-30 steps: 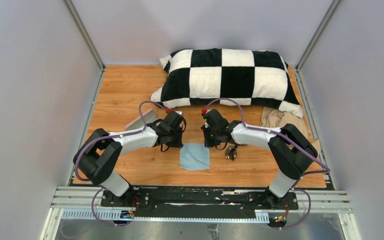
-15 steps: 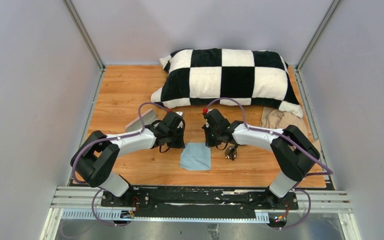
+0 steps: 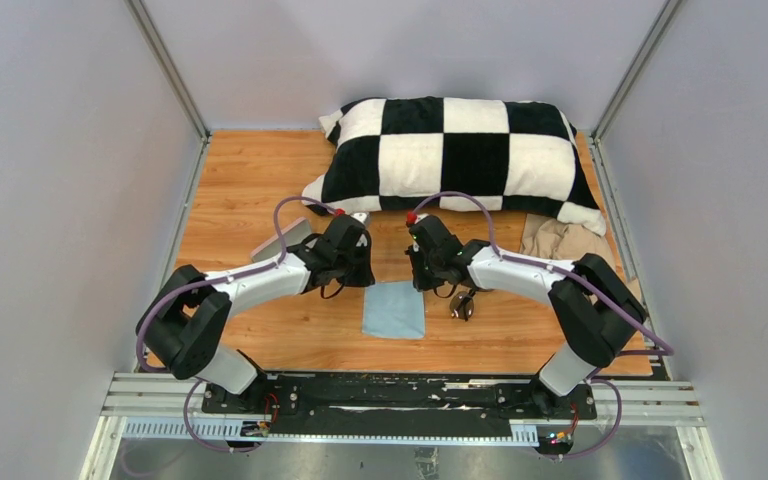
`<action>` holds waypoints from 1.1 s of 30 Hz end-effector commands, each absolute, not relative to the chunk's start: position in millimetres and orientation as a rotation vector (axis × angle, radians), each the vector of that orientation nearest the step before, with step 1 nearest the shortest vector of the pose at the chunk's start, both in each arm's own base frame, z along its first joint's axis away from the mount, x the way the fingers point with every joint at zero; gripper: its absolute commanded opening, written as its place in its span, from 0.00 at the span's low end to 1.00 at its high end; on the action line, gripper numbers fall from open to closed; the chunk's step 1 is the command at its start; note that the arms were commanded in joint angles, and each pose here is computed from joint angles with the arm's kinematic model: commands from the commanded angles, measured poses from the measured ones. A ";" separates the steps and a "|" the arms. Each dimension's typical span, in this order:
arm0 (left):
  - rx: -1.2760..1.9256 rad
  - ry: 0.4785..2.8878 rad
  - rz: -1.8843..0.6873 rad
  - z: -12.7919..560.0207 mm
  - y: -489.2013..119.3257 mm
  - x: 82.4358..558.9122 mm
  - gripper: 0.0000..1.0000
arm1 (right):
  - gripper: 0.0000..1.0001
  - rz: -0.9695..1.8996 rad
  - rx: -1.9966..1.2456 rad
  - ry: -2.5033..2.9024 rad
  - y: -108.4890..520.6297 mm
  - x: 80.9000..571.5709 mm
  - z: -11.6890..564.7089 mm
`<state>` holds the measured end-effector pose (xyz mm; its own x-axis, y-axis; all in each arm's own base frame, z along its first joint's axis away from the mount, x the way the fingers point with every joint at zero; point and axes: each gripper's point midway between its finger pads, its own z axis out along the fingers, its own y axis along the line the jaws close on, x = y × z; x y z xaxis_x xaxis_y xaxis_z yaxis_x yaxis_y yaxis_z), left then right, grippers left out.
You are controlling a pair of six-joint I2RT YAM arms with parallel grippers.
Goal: Organize the sunglasses
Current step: Adjust the glasses cleaning cloth at the center of the board.
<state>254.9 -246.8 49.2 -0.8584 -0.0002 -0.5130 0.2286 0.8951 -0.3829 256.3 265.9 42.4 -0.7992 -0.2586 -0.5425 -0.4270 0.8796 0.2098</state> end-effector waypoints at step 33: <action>0.140 2.586 -0.494 32.1 -247.8 282.2 0.50 | 0.37 0.288 -0.367 2.492 210.5 299.4 64.4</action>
<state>273.0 -249.2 37.9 -0.8725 -0.0063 -0.4885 0.1892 0.9175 -0.3498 301.7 228.9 53.9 -0.7889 -0.2059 -0.5790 -0.3444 0.9285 0.1389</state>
